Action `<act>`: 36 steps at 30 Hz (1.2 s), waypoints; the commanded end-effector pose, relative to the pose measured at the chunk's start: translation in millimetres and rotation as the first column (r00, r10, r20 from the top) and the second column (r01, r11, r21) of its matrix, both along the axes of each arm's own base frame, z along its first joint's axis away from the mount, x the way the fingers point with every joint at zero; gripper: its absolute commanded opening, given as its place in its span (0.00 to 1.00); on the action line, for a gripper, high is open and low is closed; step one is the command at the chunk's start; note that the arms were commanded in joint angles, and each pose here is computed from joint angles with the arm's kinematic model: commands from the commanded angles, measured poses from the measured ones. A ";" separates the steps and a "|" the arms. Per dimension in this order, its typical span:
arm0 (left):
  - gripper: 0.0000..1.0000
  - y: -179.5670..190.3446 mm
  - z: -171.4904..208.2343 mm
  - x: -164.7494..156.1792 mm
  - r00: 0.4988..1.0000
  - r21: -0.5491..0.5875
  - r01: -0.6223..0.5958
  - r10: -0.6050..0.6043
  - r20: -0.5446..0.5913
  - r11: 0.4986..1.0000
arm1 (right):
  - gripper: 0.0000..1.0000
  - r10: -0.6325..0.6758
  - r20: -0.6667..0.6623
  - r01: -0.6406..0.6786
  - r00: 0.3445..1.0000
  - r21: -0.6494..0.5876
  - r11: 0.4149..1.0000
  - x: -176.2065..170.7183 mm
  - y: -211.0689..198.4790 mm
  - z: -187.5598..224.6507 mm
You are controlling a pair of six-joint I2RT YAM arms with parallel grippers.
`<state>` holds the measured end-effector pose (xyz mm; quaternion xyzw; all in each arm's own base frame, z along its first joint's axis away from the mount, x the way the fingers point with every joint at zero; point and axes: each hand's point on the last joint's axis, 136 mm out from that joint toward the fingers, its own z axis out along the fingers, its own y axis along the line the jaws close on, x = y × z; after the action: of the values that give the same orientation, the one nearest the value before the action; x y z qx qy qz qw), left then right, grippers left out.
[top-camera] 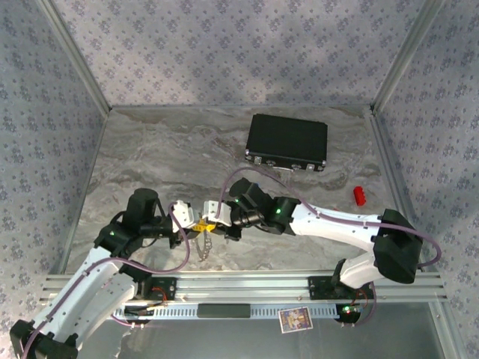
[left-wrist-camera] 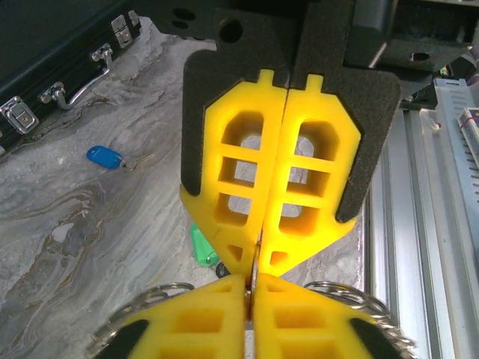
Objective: Put the keys on the keyring
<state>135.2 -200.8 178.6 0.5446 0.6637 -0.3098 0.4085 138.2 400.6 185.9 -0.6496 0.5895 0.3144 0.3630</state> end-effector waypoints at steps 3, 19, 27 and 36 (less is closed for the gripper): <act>0.00 -3.3 9.2 -2.4 0.999 -0.024 0.033 -0.032 0.041 0.999 | 0.00 0.018 0.001 -0.018 1.000 0.104 0.994 -0.9 15.9 27.3; 0.00 -43.5 34.4 14.3 0.976 -0.010 0.003 -0.001 0.218 1.000 | 0.44 -0.450 -0.063 0.448 0.891 0.289 0.846 49.9 -92.2 62.3; 0.00 -51.5 33.1 18.4 0.976 -0.007 0.021 -0.019 0.216 1.000 | 0.38 -0.365 0.088 0.327 0.927 0.285 0.901 25.5 -112.5 41.8; 0.00 -53.1 34.6 13.1 0.972 -0.025 0.051 -0.044 0.229 0.998 | 0.33 -0.185 0.116 0.155 0.976 0.224 0.962 10.5 -76.9 32.4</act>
<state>150.2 -245.6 185.2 0.5806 0.6331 -0.2532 0.4449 156.9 308.6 201.7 -0.5466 0.6183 0.2817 0.4894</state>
